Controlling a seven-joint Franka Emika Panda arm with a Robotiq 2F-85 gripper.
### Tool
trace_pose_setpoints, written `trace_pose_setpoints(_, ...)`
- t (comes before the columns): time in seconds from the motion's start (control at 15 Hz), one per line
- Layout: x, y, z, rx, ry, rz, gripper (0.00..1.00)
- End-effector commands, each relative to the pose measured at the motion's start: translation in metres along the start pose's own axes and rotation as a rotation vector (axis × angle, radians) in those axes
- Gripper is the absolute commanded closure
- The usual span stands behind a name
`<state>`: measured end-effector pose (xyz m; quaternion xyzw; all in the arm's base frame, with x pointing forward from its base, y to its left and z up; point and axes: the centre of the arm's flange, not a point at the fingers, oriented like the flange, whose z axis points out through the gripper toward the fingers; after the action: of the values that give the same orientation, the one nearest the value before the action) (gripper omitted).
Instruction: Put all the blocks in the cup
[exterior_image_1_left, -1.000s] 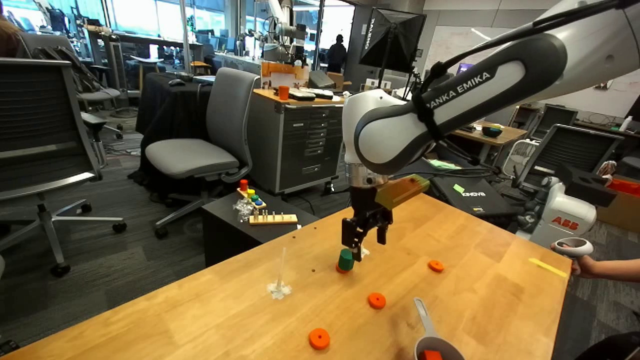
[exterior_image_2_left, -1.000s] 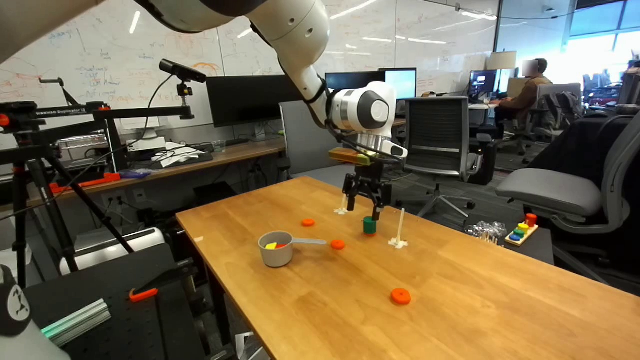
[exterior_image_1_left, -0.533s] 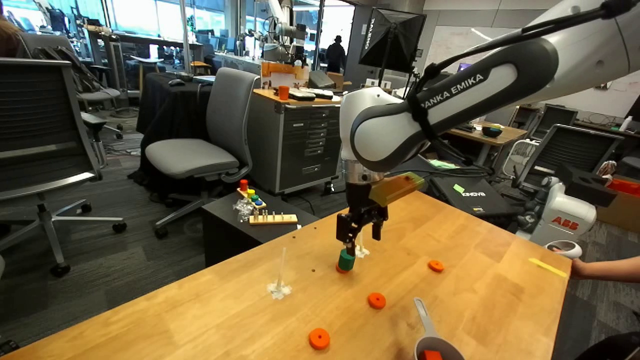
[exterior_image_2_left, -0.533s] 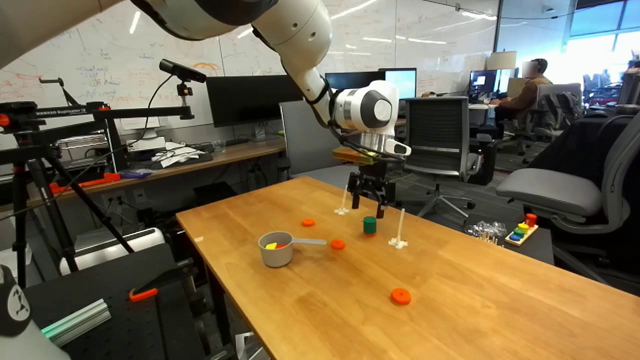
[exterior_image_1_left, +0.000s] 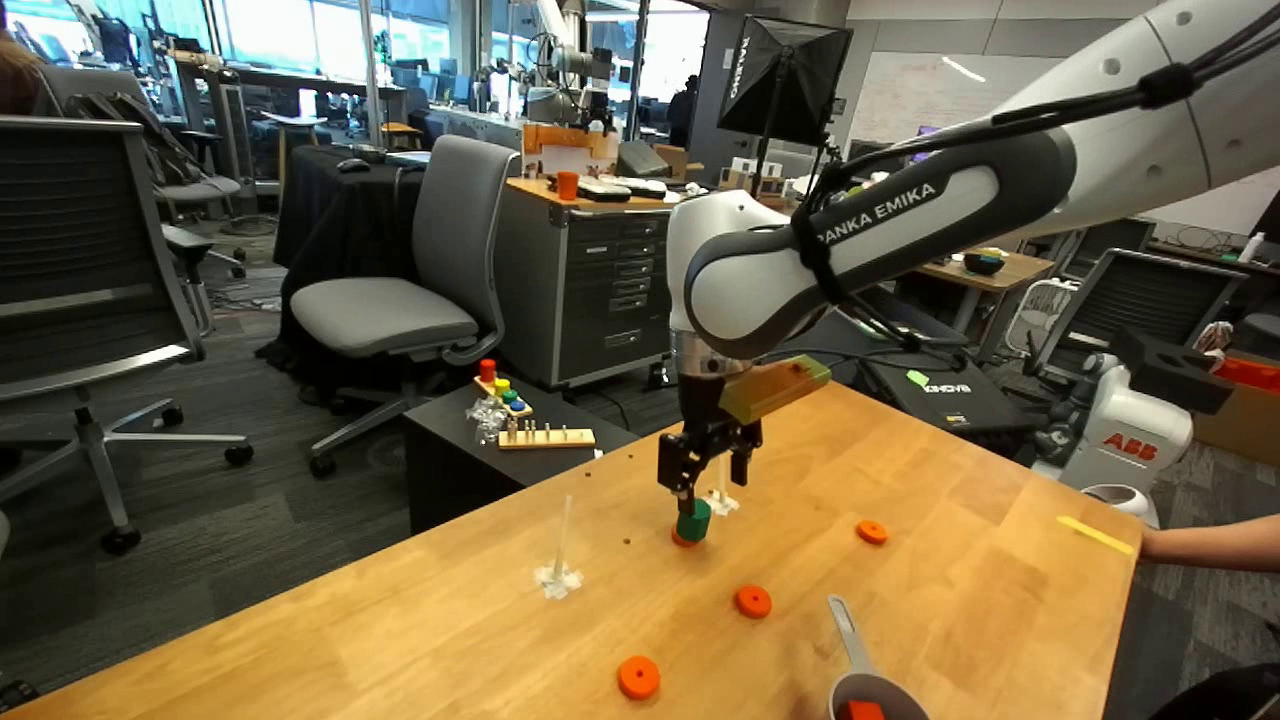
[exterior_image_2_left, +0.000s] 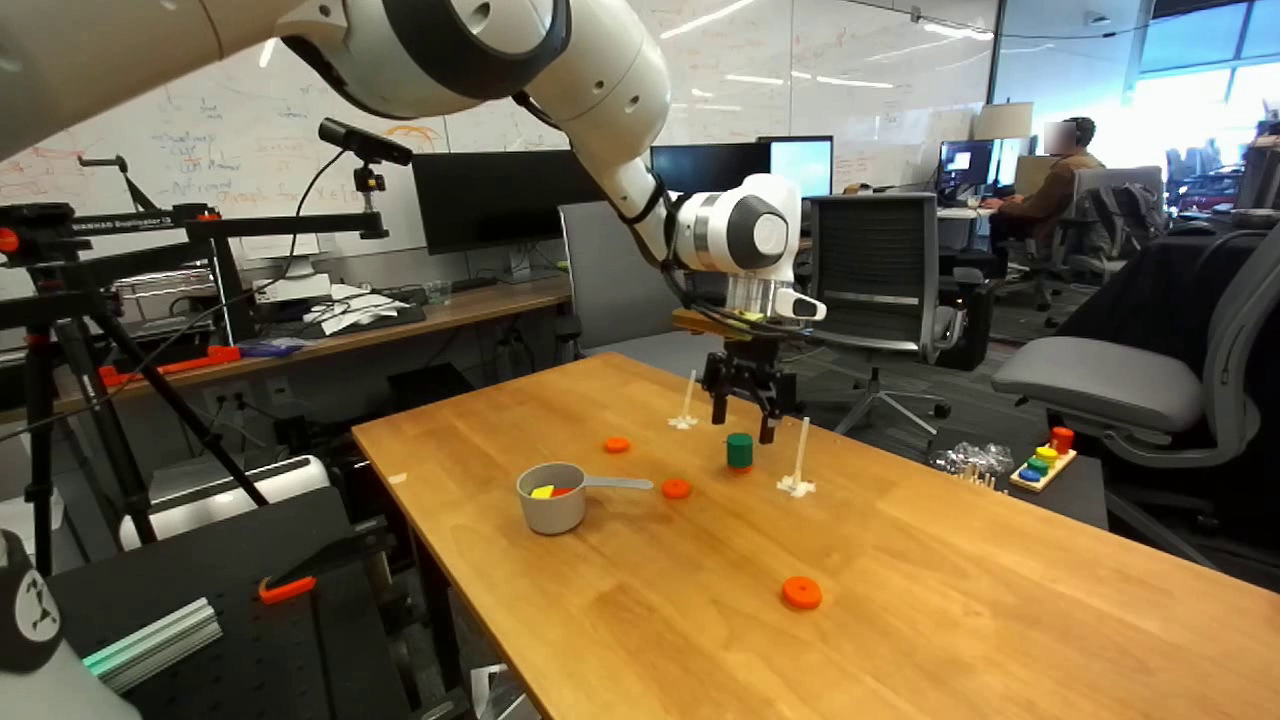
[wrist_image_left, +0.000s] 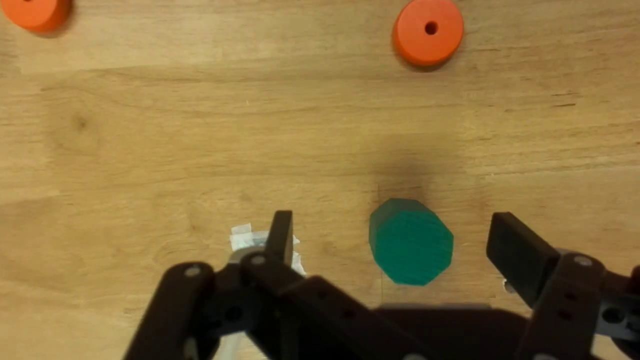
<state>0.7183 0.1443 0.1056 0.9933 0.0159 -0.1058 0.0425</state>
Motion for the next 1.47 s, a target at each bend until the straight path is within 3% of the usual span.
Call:
trace_pose_setpoints(0.0, 0.022, -0.013, -0.001, -0.011, -0.005, 0.013, 0.0)
trace_pose_setpoints(0.93, 0.031, -0.019, 0.013, -0.011, -0.032, 0.021, 0.0)
trace_pose_setpoints(1.0, 0.031, -0.018, 0.013, -0.01, -0.029, 0.019, 0.25)
trace_pose_setpoints(1.07, 0.032, -0.019, 0.013, -0.009, -0.028, 0.02, 0.25)
trace_pose_setpoints(1.4, 0.034, -0.015, 0.012, -0.002, -0.028, 0.029, 0.65)
